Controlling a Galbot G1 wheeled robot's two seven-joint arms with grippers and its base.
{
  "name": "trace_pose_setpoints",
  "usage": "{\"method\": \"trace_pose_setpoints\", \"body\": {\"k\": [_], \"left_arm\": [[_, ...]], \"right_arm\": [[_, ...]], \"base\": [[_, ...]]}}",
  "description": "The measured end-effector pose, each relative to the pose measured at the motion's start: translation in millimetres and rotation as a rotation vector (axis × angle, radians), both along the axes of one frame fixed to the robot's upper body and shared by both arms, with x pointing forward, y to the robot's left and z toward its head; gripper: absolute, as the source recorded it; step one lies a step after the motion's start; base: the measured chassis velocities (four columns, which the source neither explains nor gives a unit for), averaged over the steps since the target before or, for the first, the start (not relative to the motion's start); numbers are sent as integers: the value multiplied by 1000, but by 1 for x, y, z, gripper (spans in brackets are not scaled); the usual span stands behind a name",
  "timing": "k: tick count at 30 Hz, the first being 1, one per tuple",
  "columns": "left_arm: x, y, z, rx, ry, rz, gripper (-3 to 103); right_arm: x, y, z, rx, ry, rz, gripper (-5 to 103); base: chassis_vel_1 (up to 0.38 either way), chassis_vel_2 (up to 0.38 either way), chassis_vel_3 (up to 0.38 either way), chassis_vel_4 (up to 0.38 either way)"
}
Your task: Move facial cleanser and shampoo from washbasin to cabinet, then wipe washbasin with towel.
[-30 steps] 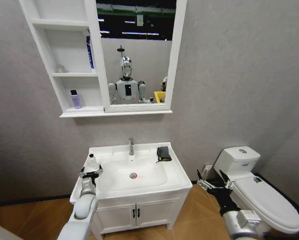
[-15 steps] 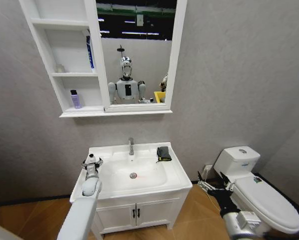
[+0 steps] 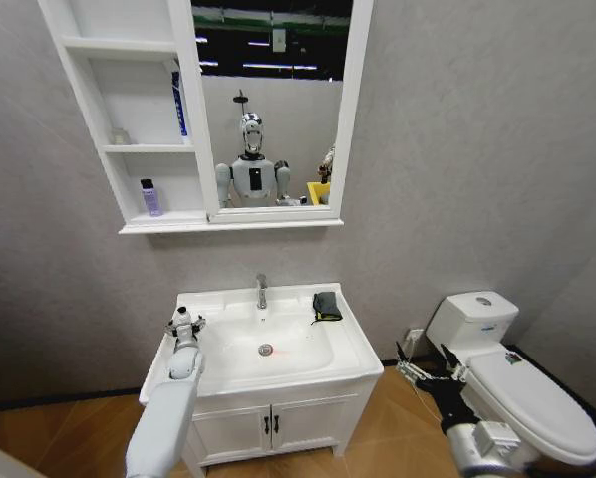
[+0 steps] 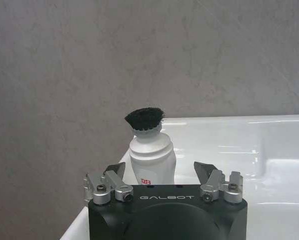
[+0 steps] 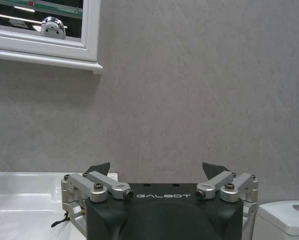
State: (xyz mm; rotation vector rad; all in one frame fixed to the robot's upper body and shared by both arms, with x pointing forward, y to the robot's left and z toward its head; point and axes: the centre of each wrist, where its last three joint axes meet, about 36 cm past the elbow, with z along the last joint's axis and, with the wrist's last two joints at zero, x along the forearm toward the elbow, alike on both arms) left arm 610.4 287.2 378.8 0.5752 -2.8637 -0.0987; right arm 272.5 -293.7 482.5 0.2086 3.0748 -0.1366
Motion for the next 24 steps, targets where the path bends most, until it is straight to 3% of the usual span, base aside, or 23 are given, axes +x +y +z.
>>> {"method": "trace_pose_setpoints", "body": {"k": [3, 9, 11, 14, 17, 19, 20, 22, 24], "left_arm": [[3, -2, -1, -3, -2, 1, 65], [-1, 0, 0, -9, -8, 1, 49], [-10, 4, 2, -25, -22, 1, 36], [-15, 5, 4, -29, -28, -1, 36], [-37, 14, 24, -19, -72, -20, 34], [-63, 29, 62, 28, -133, -34, 33], [-63, 29, 62, 28, -133, -34, 33], [-89, 37, 108, 33, -169, -59, 32], [-96, 37, 121, 31, -177, -70, 32]], "right_arm": [[-1, -1, -1, 0, 2, -3, 100], [-2, -1, 0, 0, 0, -4, 100], [-2, 0, 1, 1, -4, -3, 100], [-2, 1, 1, 1, -4, -2, 100], [-2, 2, 1, 0, -4, 1, 100], [-1, 2, 1, -2, -5, 3, 100], [-1, 2, 1, -2, -5, 3, 100], [0, 4, 2, 0, -8, 7, 100], [1, 4, 2, 1, -9, 7, 100]], "base": [[0, 0, 0, 0], [0, 0, 0, 0], [0, 0, 0, 0], [0, 0, 0, 0], [0, 0, 0, 0], [0, 0, 0, 0], [0, 0, 0, 0], [0, 0, 0, 0], [0, 0, 0, 0]]}}
